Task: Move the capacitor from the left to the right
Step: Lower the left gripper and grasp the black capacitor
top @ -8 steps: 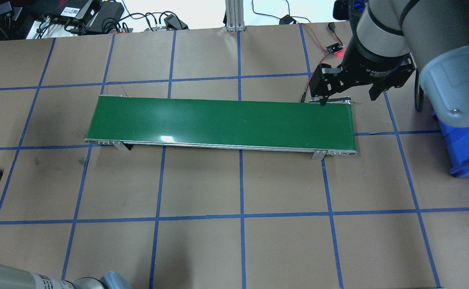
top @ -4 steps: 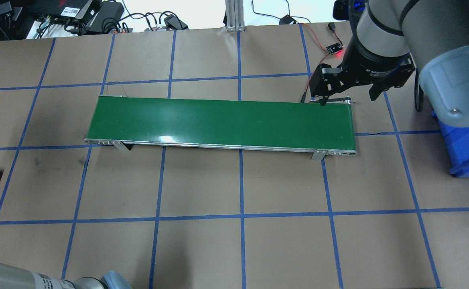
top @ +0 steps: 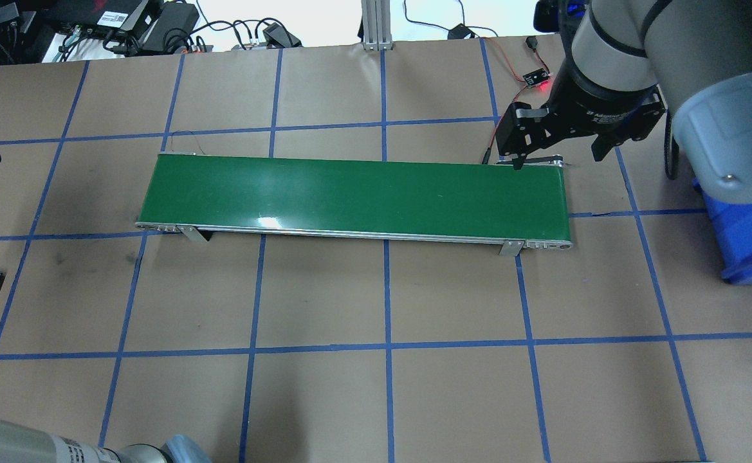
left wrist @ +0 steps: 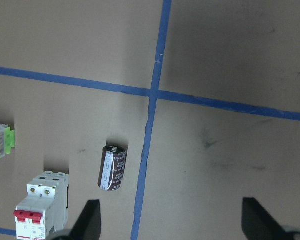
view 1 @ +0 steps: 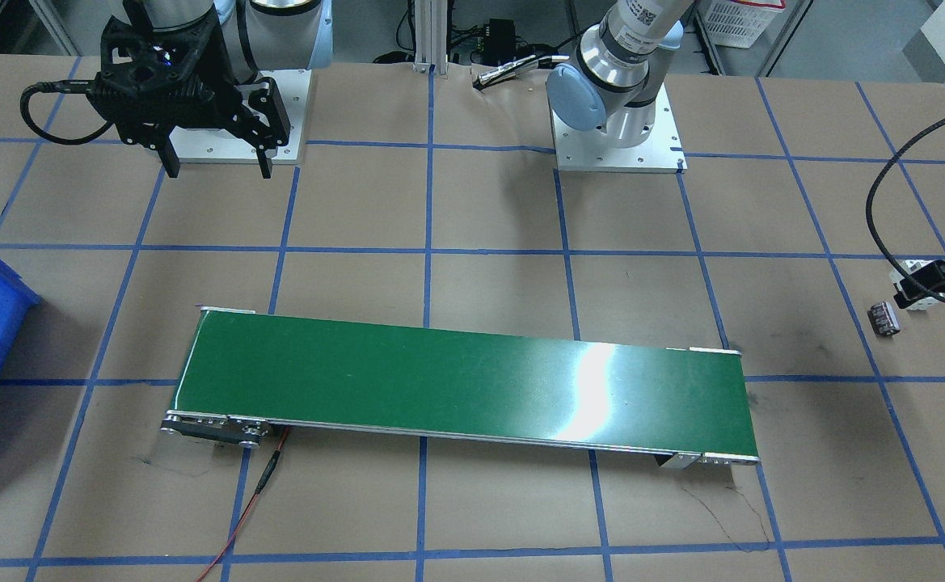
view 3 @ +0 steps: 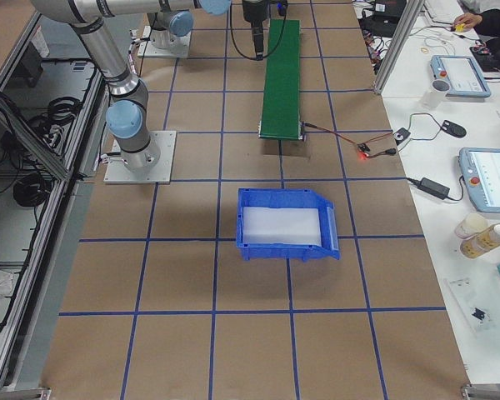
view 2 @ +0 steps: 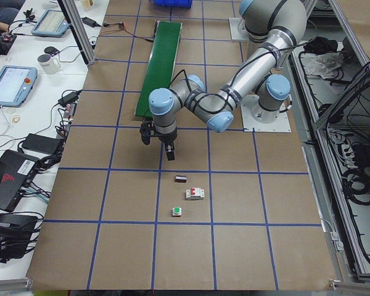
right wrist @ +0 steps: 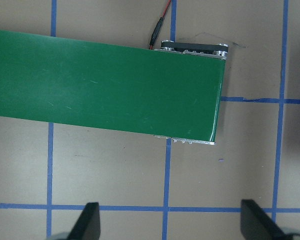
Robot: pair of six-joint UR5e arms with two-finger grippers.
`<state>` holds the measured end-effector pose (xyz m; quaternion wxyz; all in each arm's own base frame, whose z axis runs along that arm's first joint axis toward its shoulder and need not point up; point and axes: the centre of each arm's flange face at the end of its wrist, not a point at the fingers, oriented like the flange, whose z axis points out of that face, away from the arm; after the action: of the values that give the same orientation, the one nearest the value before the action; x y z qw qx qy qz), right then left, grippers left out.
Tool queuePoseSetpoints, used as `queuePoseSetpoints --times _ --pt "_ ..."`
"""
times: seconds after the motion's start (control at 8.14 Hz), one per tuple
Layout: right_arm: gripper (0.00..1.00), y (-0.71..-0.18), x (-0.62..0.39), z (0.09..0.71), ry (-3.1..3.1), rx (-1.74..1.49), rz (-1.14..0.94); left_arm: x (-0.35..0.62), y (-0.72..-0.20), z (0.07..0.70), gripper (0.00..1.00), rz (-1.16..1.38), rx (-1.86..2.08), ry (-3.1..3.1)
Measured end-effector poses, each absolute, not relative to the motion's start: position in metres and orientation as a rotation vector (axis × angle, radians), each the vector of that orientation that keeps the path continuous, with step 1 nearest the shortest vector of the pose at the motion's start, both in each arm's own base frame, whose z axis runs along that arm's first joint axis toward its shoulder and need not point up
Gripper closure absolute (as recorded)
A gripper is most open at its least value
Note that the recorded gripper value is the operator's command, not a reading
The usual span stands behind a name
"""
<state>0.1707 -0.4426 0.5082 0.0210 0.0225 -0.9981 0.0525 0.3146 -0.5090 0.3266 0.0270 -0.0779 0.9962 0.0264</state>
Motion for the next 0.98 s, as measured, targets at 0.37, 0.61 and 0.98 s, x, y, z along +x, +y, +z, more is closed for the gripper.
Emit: queuePoseSetpoints --times 0.37,0.61,0.98 --pt "0.0 -0.443 0.171 0.508 -3.095 0.07 0.163 0.323 -0.517 0.293 0.0 0.125 -0.234 3.098" --pt "0.0 -0.443 0.17 0.508 -3.095 0.068 0.163 0.334 -0.523 0.269 0.0 0.127 -0.248 3.095" --pt "0.0 -0.442 0.17 0.509 -3.092 0.067 0.163 0.357 -0.516 0.239 0.0 0.196 -0.274 3.061"
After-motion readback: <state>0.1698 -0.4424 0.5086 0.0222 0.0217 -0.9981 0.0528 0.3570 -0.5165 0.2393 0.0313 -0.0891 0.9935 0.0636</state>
